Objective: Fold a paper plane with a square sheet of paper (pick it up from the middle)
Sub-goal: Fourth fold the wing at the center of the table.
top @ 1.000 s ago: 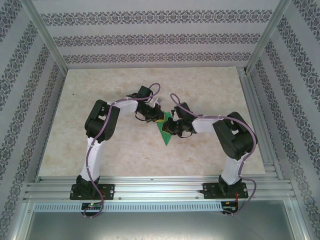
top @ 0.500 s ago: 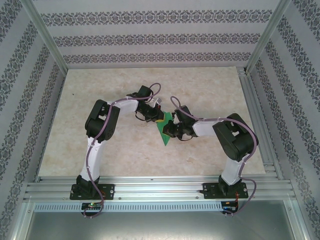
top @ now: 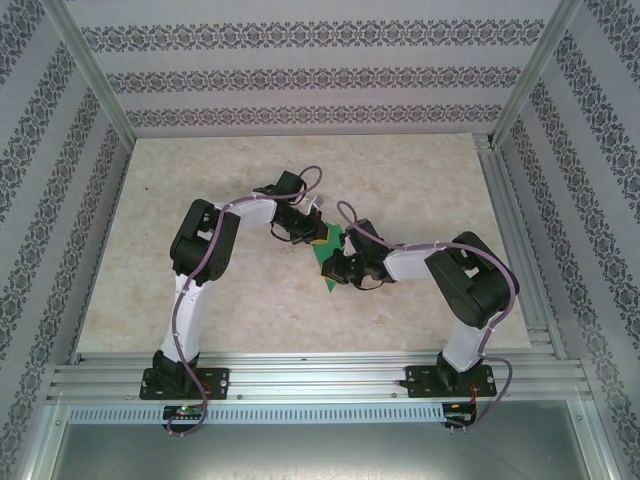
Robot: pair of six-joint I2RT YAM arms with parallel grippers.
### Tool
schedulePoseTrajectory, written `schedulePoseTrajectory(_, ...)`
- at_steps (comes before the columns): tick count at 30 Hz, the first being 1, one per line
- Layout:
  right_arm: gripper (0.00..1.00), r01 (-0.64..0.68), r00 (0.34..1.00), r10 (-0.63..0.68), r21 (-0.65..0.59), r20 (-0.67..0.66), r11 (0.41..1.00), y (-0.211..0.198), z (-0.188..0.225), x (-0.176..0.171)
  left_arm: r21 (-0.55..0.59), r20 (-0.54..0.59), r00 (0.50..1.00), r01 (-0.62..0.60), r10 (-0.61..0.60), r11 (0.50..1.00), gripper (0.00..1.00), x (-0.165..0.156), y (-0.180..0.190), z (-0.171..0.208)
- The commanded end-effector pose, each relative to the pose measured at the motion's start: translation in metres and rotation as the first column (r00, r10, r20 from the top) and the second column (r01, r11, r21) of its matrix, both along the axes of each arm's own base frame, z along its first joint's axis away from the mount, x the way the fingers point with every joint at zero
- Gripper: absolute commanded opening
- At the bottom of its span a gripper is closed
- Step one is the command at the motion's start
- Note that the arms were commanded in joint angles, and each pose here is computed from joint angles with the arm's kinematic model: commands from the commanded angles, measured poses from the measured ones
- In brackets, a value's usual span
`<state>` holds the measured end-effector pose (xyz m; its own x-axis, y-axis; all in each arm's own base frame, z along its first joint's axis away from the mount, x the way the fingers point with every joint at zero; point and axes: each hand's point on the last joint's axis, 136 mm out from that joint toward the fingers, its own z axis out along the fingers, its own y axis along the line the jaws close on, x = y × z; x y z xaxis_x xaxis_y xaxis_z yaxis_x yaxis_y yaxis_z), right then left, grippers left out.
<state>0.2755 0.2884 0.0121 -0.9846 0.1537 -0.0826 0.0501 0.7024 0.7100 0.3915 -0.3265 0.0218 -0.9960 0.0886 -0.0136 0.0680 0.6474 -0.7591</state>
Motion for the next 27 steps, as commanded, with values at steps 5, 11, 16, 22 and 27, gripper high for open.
schedulePoseTrajectory(5, 0.06, 0.027, 0.997, -0.032, -0.061, -0.074, 0.998, -0.018, -0.019, -0.028, 0.120, -0.041, 0.999, -0.001, 0.006, 0.993, 0.00, -0.008, 0.016, -0.033)
schedulePoseTrajectory(11, 0.06, 0.023, 0.994, -0.024, -0.011, -0.103, 1.000, -0.013, -0.025, -0.046, 0.120, -0.042, 0.999, -0.006, 0.011, 0.993, 0.00, -0.006, 0.015, -0.032)
schedulePoseTrajectory(16, 0.07, 0.009, 0.995, -0.006, 0.028, -0.100, 1.000, -0.006, -0.024, -0.050, 0.119, -0.048, 0.999, -0.004, 0.010, 0.993, 0.00, -0.007, 0.015, -0.034)
schedulePoseTrajectory(22, 0.07, -0.031, 0.996, 0.028, -0.041, -0.086, 0.999, -0.003, -0.017, -0.052, 0.120, -0.051, 0.999, -0.005, 0.011, 0.993, 0.00, -0.007, 0.016, -0.034)
schedulePoseTrajectory(27, 0.07, -0.025, 0.996, 0.016, -0.109, -0.084, 0.994, -0.010, -0.017, -0.054, 0.124, -0.053, 0.999, -0.002, 0.009, 0.992, 0.00, -0.008, 0.016, -0.035)
